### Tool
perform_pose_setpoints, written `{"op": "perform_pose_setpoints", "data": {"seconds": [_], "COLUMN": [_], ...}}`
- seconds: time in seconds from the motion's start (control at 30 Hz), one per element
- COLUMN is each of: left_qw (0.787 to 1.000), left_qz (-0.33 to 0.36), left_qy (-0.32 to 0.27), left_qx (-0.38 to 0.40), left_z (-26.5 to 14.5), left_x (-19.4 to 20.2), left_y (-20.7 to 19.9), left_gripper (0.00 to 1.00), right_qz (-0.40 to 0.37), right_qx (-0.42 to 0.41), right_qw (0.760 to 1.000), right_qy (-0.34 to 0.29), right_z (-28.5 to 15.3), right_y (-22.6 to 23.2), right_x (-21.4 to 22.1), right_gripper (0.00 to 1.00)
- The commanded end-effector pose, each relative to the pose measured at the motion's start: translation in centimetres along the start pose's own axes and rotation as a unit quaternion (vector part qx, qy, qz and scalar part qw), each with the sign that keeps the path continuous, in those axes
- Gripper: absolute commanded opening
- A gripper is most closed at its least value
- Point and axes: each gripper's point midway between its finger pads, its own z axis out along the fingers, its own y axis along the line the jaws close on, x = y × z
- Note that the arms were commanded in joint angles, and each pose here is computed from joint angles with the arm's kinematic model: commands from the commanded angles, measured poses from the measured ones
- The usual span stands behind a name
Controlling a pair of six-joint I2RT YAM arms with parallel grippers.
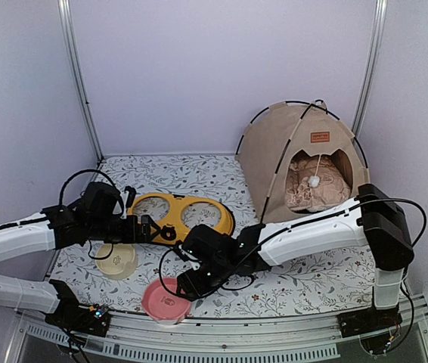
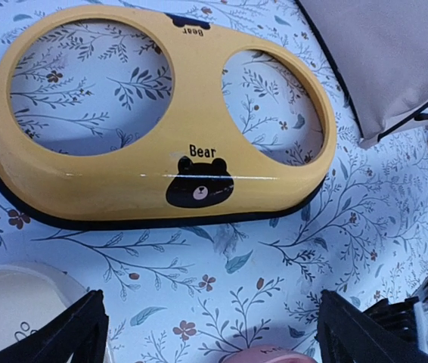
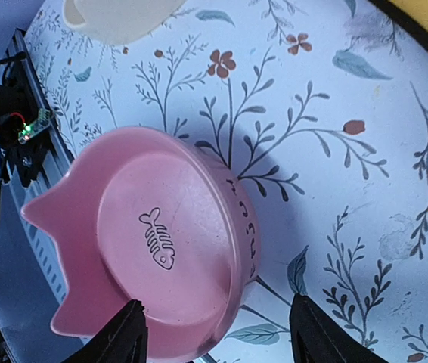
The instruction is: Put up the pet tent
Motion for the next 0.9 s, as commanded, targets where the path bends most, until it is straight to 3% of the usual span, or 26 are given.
{"op": "perform_pose_setpoints", "data": {"seconds": [0.0, 0.17, 0.7, 0.87], "left_qw": [0.999, 0.999, 0.999, 0.999], "left_qz": [0.006, 0.005, -0.005, -0.01], "left_qy": [-0.028, -0.036, -0.048, -0.047], "left_qx": [-0.015, -0.015, -0.008, -0.005], "left_z": [-0.9, -1.0, -1.2, -1.0], "left_x": [-1.9, -2.2, -2.4, -2.2], "left_y": [0.6, 1.0, 1.8, 1.9], "left_gripper": [0.97, 0.97, 0.97, 0.97], "right_qz": [0.012, 0.017, 0.008, 0.004], "right_qx": [0.018, 0.033, 0.082, 0.085], "right_qw": [1.0, 0.999, 0.995, 0.996], "right_qy": [0.016, 0.024, 0.046, 0.038], "right_z": [1.0, 1.5, 3.1, 3.2], "right_y": [0.1, -0.2, -0.7, -0.5], "right_x": [0.7, 1.0, 0.9, 0.3], "right_gripper": [0.65, 0.6, 0.3, 0.06]}}
